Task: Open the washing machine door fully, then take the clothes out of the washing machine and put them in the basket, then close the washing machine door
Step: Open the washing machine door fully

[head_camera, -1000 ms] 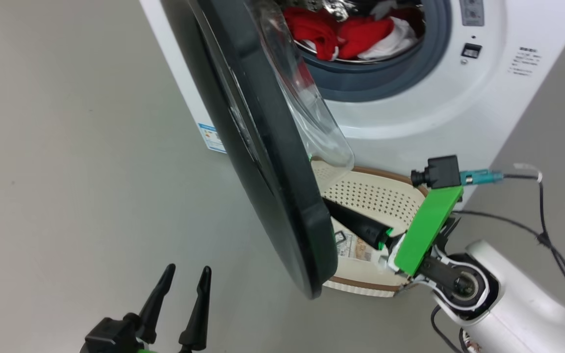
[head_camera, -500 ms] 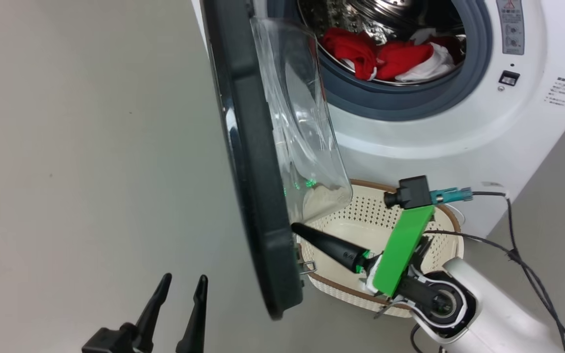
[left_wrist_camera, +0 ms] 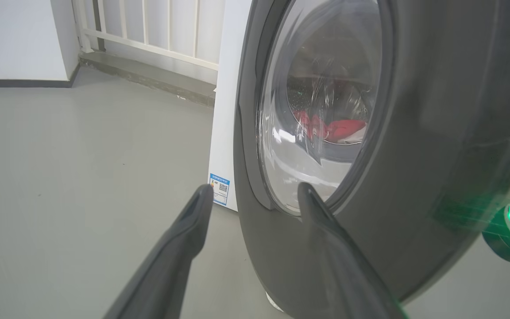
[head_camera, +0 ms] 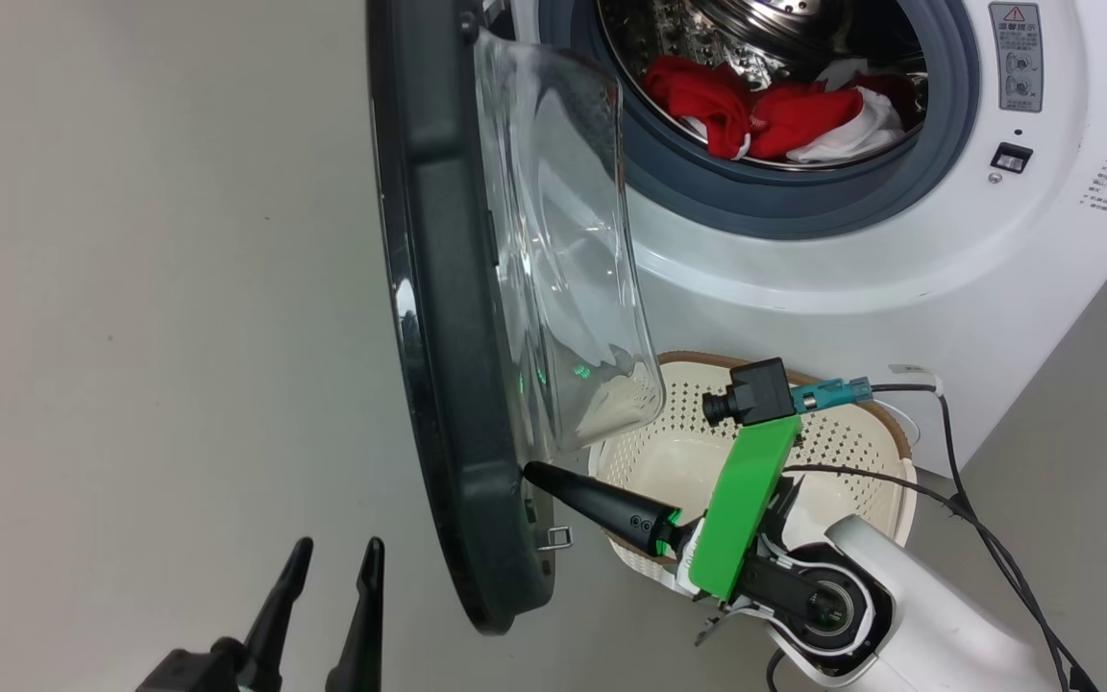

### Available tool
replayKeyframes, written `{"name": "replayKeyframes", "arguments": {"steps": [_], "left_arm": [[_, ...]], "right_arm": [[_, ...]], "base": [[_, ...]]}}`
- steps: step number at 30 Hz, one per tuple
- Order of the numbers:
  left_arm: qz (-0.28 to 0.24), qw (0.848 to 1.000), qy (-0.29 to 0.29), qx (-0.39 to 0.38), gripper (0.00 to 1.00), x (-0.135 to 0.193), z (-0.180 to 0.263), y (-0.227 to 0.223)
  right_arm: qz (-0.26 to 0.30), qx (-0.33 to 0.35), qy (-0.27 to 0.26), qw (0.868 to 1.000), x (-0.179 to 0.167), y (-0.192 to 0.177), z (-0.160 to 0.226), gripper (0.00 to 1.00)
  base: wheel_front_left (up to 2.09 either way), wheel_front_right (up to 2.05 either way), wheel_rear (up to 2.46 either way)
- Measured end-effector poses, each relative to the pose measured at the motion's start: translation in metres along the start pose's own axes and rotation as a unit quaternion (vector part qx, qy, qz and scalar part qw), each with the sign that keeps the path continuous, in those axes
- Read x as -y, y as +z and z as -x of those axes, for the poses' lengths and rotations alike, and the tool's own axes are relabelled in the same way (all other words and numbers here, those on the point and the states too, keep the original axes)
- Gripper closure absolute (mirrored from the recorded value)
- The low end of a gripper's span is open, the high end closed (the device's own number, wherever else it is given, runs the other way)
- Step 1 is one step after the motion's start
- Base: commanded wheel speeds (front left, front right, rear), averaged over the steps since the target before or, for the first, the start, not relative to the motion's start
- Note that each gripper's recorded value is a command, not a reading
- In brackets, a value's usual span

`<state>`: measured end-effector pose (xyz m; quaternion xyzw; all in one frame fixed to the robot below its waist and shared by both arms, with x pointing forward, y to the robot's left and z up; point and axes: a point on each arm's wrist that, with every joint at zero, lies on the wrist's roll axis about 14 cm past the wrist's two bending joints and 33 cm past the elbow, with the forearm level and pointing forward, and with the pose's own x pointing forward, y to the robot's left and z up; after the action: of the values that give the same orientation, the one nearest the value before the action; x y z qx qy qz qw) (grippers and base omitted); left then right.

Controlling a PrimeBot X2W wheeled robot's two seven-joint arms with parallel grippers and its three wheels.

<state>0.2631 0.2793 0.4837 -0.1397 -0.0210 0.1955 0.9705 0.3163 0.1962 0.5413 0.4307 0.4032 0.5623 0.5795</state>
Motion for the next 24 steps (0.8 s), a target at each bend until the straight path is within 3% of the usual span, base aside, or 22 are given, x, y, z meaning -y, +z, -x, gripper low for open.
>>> {"name": "replayKeyframes", "arguments": {"steps": [15, 17, 19, 21, 24], "left_arm": [[0.006, 1.0, 0.0, -0.001, 0.0, 0.0, 0.004, -0.001], [0.007, 1.0, -0.001, -0.002, 0.0, 0.001, 0.004, -0.002], [0.007, 1.0, -0.003, -0.003, 0.0, 0.002, 0.004, -0.003], [0.007, 1.0, -0.005, -0.004, 0.0, 0.002, 0.004, -0.004], [0.009, 1.0, -0.011, -0.006, 0.0, 0.005, 0.004, -0.005]], "right_arm": [[0.014, 0.012, -0.006, 1.0, -0.001, 0.004, 0.002, 1.0], [0.017, 0.018, -0.012, 1.0, 0.002, 0.005, 0.005, 0.85], [0.024, 0.028, -0.02, 0.999, 0.006, 0.01, 0.008, 0.61], [0.03, 0.036, -0.031, 0.998, 0.011, 0.014, 0.012, 0.49], [0.024, 0.049, -0.052, 0.997, 0.025, 0.014, 0.021, 0.0]], "base": [[0.0, 0.0, 0.0], [0.0, 0.0, 0.0], [0.0, 0.0, 0.0], [0.0, 0.0, 0.0], [0.0, 0.0, 0.0]]}}
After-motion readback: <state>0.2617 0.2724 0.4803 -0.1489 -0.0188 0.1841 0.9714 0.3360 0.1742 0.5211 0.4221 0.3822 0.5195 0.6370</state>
